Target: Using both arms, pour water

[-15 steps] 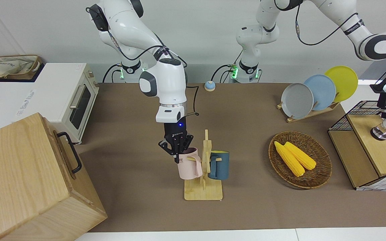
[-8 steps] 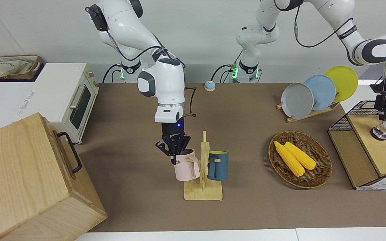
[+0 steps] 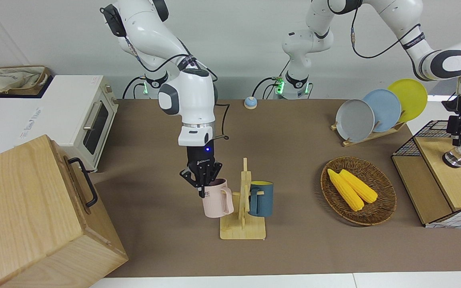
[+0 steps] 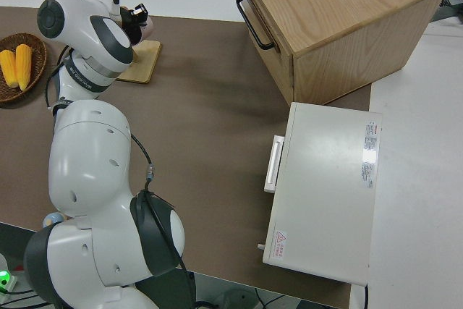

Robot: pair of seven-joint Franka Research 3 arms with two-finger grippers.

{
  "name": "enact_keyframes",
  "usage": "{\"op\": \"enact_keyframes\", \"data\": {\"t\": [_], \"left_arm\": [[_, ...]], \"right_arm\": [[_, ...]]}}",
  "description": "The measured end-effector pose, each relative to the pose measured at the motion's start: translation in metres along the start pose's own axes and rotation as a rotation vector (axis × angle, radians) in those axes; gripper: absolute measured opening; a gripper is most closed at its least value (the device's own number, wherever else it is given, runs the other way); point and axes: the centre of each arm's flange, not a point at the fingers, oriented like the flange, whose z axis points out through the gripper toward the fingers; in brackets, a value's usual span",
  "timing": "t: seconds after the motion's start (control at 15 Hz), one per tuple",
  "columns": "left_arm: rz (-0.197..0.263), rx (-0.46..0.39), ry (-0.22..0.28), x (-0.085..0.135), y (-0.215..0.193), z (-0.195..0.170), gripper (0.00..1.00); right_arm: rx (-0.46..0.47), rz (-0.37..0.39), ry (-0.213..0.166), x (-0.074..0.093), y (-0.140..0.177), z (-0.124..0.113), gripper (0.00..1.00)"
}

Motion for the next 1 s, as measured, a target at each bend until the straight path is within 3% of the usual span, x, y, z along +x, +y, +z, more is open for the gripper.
{"op": "enact_keyframes", "data": {"t": [0.6, 1.0], "left_arm": [[0.016, -0.01, -0.002, 0.002, 0.009, 0.008, 1.0], [0.03, -0.005, 0.001, 0.004, 0.008, 0.01, 1.0]], "right_arm": [[-0.024, 0.034, 0.003, -0.008, 0.037, -0.015, 0.05], [-0.011, -0.013, -0.012, -0.018, 0.07, -0.019, 0.05]]}}
